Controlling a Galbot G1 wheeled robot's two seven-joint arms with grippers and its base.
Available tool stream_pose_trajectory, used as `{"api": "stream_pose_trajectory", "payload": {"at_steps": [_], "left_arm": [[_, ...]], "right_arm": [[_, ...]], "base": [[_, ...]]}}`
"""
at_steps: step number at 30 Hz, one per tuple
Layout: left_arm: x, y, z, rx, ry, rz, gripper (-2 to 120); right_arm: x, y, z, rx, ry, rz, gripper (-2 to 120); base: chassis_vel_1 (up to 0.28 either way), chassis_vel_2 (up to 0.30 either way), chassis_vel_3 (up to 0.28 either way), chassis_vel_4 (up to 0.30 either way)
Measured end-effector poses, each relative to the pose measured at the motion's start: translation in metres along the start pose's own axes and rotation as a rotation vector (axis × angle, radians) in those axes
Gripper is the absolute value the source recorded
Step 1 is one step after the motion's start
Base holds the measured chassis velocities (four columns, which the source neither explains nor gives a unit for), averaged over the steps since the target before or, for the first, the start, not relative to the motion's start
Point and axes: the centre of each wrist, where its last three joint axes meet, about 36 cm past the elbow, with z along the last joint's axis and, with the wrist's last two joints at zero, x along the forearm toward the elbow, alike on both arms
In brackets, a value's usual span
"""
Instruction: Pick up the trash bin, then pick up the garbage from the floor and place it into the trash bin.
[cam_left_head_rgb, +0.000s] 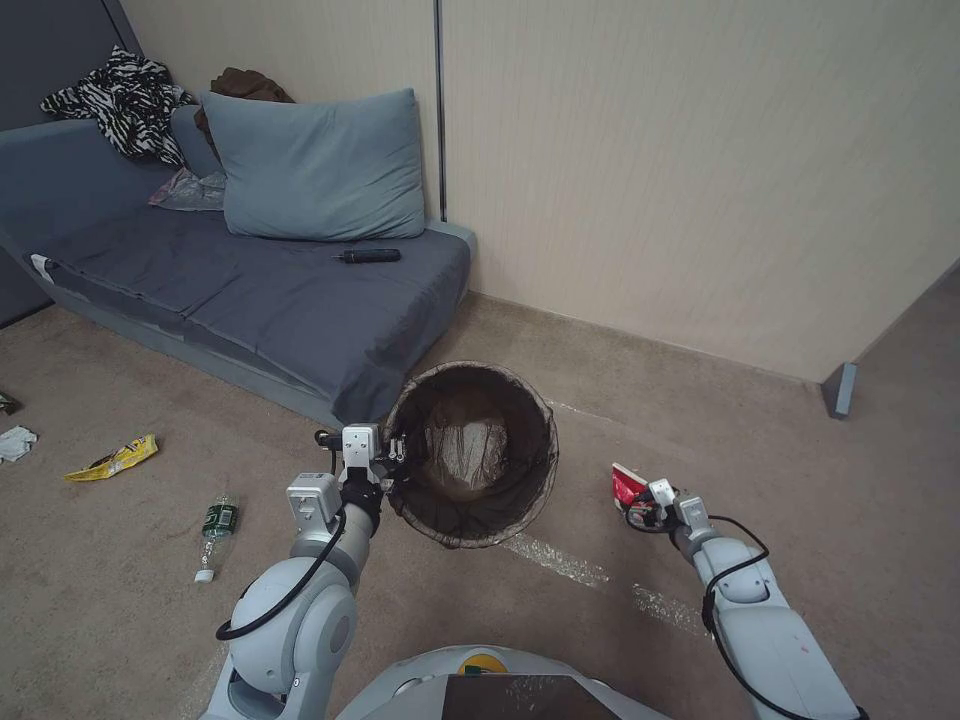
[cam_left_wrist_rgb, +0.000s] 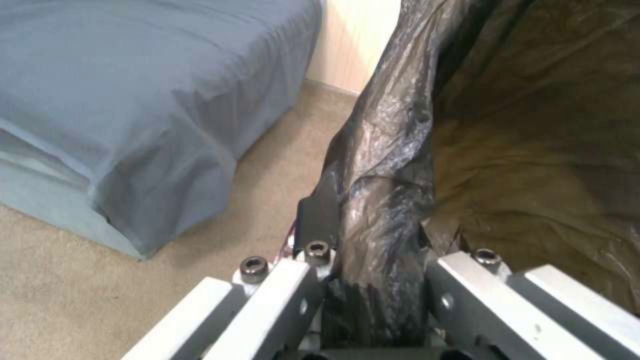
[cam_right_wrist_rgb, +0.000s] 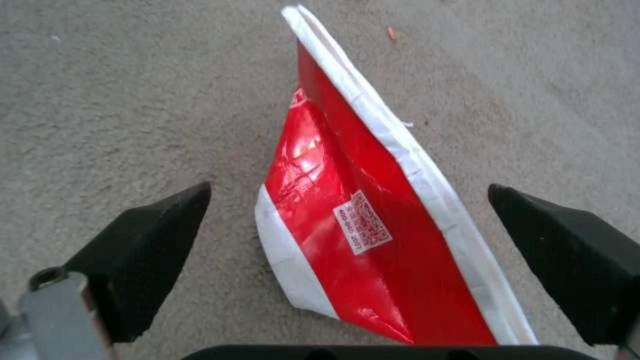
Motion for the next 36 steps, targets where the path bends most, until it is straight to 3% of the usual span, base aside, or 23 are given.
{"api": "stream_pose_trajectory", "payload": {"at_steps": [11,15,17,22,24,26,36], "left_arm": [[-0.001,0.000,0.001,0.001,0.004,-0.006,3],[-0.001,0.000,0.001,0.000,0.004,-0.006,3],[-0.001,0.000,0.002,0.000,0.005,-0.006,3],[-0.001,0.000,0.002,0.000,0.005,-0.006,3],[-0.001,0.000,0.002,0.000,0.005,-0.006,3],[-0.001,0.000,0.001,0.000,0.005,-0.006,3],[-0.001,0.000,0.001,0.001,0.001,-0.004,3]], "right_arm": [[-0.006,-0.005,0.008,-0.008,0.003,0.007,52],[-0.007,-0.004,0.010,-0.011,0.005,0.006,41],[-0.007,-0.005,0.010,-0.013,0.004,0.007,30],[-0.007,-0.005,0.011,-0.014,0.001,0.007,19],[-0.008,-0.004,0.012,-0.014,-0.010,0.007,5],[-0.008,-0.004,0.012,-0.014,-0.012,0.008,0],[-0.008,-0.006,0.014,-0.019,-0.012,0.014,0]], "base": [[0.000,0.000,0.000,0.000],[0.000,0.000,0.000,0.000],[0.000,0.000,0.000,0.000],[0.000,0.000,0.000,0.000],[0.000,0.000,0.000,0.000],[0.000,0.000,0.000,0.000],[0.000,0.000,0.000,0.000]]}}
